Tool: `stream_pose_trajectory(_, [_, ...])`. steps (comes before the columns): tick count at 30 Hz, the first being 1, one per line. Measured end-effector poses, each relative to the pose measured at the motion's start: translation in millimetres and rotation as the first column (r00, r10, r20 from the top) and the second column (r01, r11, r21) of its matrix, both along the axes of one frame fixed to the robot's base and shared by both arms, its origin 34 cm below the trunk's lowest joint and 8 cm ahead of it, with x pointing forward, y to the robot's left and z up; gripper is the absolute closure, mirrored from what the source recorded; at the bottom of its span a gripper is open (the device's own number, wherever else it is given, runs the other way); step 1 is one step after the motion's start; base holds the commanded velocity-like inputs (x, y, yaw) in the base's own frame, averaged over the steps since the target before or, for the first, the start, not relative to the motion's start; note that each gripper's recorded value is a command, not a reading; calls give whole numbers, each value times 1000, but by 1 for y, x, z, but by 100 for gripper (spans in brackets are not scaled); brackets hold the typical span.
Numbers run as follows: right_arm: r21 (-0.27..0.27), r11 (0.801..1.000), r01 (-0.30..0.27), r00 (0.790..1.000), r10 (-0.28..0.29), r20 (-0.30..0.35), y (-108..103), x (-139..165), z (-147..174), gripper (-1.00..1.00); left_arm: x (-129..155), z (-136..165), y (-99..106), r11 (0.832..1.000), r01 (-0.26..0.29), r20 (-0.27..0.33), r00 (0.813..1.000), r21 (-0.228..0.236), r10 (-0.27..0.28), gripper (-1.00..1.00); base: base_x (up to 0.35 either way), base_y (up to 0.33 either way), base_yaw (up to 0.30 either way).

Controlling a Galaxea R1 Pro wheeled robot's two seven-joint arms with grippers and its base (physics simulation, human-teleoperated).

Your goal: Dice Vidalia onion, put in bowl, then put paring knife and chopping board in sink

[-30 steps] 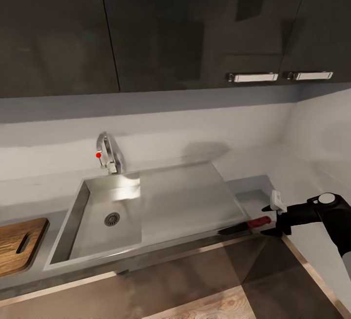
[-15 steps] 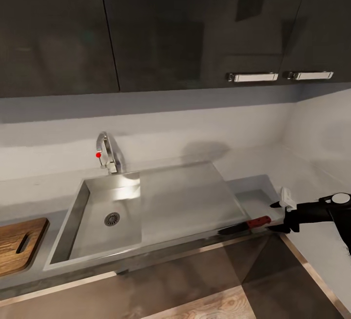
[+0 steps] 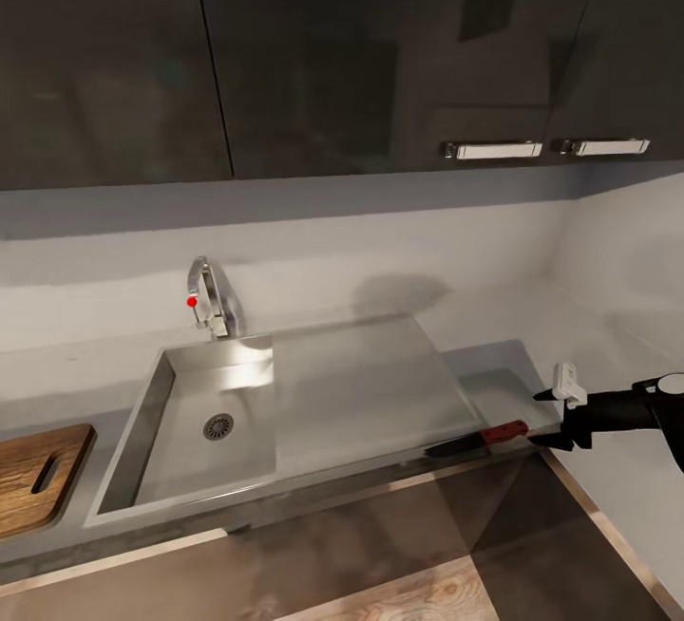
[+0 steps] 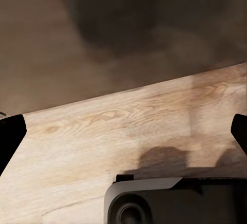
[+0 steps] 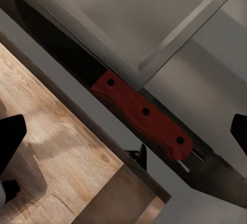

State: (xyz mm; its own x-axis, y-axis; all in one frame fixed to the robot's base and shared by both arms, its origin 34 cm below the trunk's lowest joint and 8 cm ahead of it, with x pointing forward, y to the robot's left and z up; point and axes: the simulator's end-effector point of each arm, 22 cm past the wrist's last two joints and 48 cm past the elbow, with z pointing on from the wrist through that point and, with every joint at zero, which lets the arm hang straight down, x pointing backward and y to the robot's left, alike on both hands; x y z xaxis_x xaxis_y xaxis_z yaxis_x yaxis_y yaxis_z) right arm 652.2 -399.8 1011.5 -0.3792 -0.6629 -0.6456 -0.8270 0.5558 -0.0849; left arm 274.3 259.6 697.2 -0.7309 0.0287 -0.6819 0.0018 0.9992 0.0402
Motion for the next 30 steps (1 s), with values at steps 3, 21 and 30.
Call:
stream_pose_trajectory(3, [-1, 1000, -1, 1000, 1, 3, 0, 0, 1, -100, 0, 0, 0, 1000, 0, 0, 1000, 0, 0, -100, 0, 0, 0])
stream_pose_trajectory(21, [8, 1000, -7, 1000, 7, 4, 6, 1, 0, -100, 0, 0, 0, 1000, 0, 0, 1000, 0, 0, -100, 101, 0, 0])
stream_pose_trajectory(30, [7, 1000, -8, 1000, 8, 0, 6, 1, -1, -100, 0, 0, 0, 1000, 0, -1, 1000, 0, 0, -100, 36, 0, 0])
